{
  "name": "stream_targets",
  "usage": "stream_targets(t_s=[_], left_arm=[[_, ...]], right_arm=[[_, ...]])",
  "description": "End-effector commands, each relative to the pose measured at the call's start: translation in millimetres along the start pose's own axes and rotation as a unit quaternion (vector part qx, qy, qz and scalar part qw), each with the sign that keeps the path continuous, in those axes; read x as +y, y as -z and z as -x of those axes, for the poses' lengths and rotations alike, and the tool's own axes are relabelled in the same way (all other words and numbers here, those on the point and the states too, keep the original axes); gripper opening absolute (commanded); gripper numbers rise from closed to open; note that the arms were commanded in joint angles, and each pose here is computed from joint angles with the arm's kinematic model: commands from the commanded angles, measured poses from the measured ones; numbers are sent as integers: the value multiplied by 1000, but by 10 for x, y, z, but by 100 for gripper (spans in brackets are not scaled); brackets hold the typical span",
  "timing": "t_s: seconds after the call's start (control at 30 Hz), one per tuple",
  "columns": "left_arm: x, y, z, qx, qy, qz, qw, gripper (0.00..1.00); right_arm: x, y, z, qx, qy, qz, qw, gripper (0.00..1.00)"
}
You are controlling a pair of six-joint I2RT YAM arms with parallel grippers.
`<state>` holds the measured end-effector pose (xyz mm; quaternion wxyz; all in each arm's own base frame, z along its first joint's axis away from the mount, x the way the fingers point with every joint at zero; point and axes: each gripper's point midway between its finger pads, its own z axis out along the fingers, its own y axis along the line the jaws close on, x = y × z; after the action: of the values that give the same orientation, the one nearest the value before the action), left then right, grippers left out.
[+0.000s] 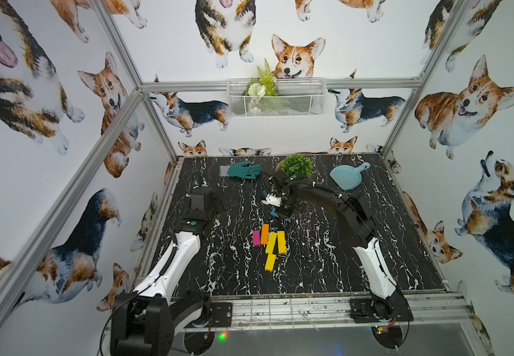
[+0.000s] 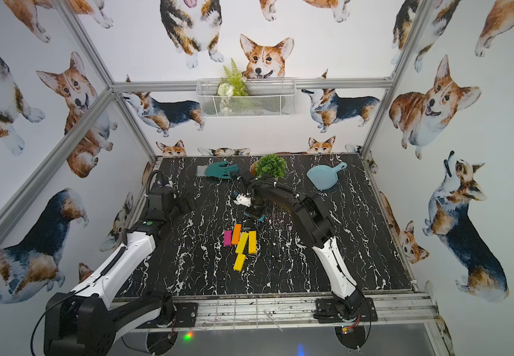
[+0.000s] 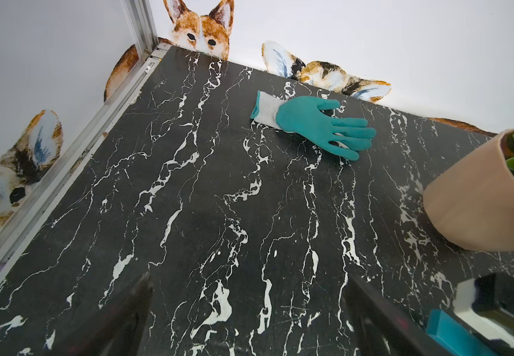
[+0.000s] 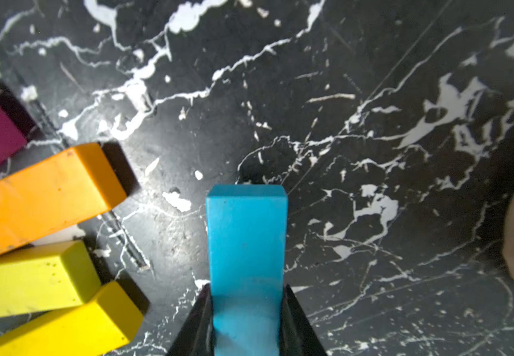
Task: Assemble the letter p with building blocks
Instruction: Adjust the building block at the center of the board.
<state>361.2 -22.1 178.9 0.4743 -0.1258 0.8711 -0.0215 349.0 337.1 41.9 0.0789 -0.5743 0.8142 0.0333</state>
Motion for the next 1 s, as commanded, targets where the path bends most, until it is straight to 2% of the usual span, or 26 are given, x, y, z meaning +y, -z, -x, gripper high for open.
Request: stream_targets(t_s=[0.0, 0.07, 0.23, 0.47, 0.77, 0.8, 0.9, 0.97], left_arm=[[-32, -42, 65, -5, 1, -2, 1000, 100], [-68, -73, 84, -2, 0, -7, 1000, 100], [-115, -124, 95, 0, 4, -16, 1000, 100], [-91, -151, 79, 0, 2, -9, 1000, 100], [-79, -160, 69, 1, -1, -5, 1000, 100], [-78, -160, 64, 2, -2, -5, 1000, 100], [-85, -160, 82, 0, -1, -6, 1000, 100], [-101, -156, 107, -1, -2, -9, 1000, 100]], right_arm=[[63, 119, -159, 32, 97, 16, 995, 13], [77, 118, -214, 37, 124, 17, 991, 9], [130, 82, -353, 55, 157, 29, 986, 9], [104, -67, -446, 72, 162, 15, 984, 12], [98, -218, -400, 71, 147, 19, 986, 17], [92, -212, -384, 68, 146, 18, 987, 21], [43, -93, -262, 43, 133, 1, 990, 44], [41, 74, -150, 13, 125, -3, 992, 49]])
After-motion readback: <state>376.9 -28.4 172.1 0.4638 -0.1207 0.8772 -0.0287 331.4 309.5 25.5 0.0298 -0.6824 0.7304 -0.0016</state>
